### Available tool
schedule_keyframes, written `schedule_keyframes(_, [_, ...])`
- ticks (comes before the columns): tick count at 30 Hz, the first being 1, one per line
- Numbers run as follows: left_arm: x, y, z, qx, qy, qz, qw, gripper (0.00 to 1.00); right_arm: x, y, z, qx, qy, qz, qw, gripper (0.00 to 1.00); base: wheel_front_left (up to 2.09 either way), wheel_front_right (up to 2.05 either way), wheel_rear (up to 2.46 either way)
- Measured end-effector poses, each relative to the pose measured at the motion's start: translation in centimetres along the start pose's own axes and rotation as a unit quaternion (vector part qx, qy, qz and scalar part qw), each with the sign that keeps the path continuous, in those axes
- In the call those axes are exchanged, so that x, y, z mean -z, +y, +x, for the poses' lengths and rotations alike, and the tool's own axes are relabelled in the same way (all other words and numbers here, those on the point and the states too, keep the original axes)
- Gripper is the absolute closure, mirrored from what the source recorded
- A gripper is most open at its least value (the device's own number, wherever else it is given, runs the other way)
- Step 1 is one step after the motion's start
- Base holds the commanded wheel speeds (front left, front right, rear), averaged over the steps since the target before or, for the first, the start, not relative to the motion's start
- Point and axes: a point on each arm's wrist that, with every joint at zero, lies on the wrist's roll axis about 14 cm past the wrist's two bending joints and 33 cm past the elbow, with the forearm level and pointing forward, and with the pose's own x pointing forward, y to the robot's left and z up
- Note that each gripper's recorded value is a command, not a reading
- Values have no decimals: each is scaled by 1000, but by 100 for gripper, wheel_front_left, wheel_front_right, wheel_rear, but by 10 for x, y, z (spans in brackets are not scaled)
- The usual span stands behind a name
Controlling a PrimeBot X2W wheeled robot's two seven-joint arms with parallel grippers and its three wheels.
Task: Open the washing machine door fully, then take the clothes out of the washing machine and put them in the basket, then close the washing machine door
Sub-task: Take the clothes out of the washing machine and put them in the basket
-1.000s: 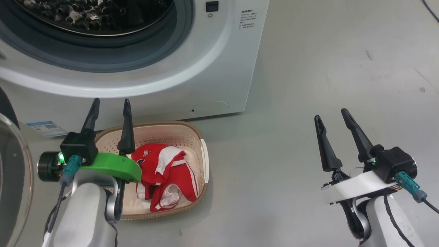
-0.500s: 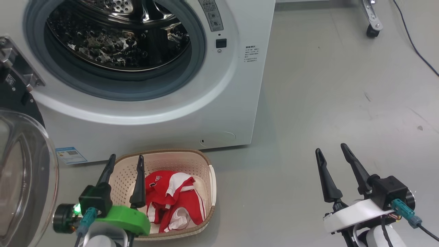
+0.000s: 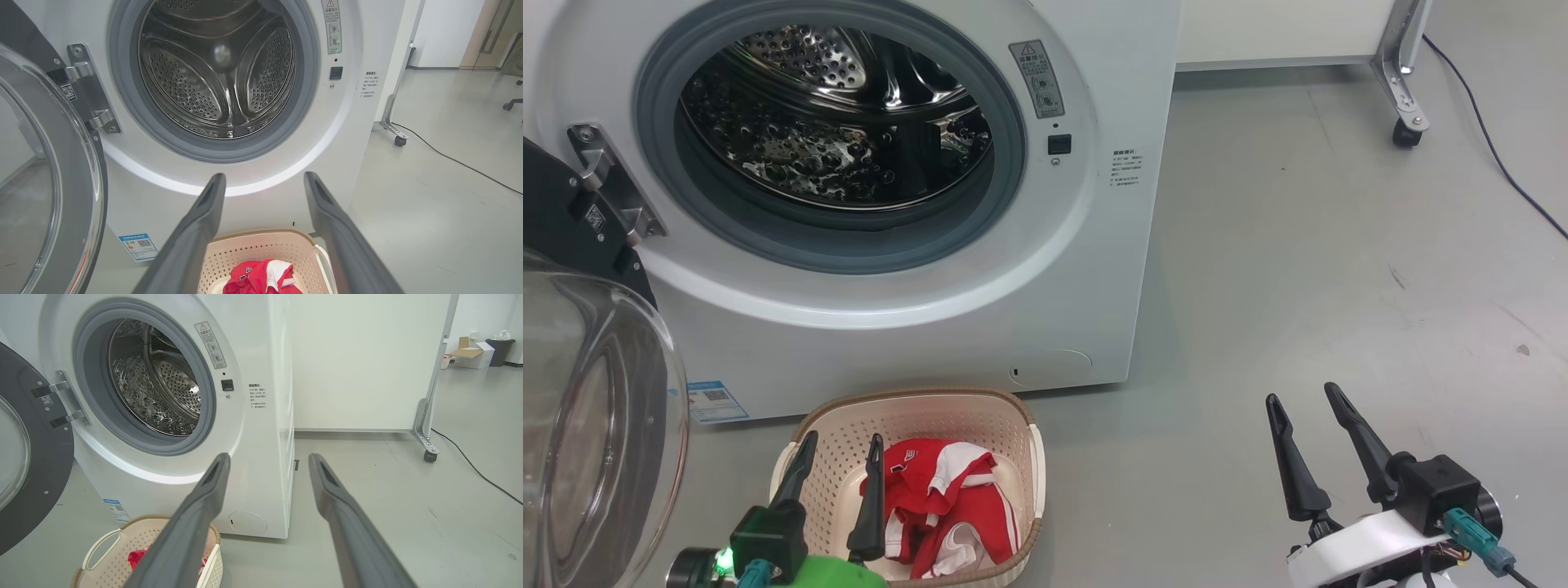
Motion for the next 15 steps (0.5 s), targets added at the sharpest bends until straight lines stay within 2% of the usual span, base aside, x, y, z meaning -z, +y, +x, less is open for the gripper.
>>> schedule_keyframes(15, [-1, -6, -8, 4, 0, 4, 1000, 0, 1, 2, -2, -1, 1, 2, 1000, 0, 0, 0, 0])
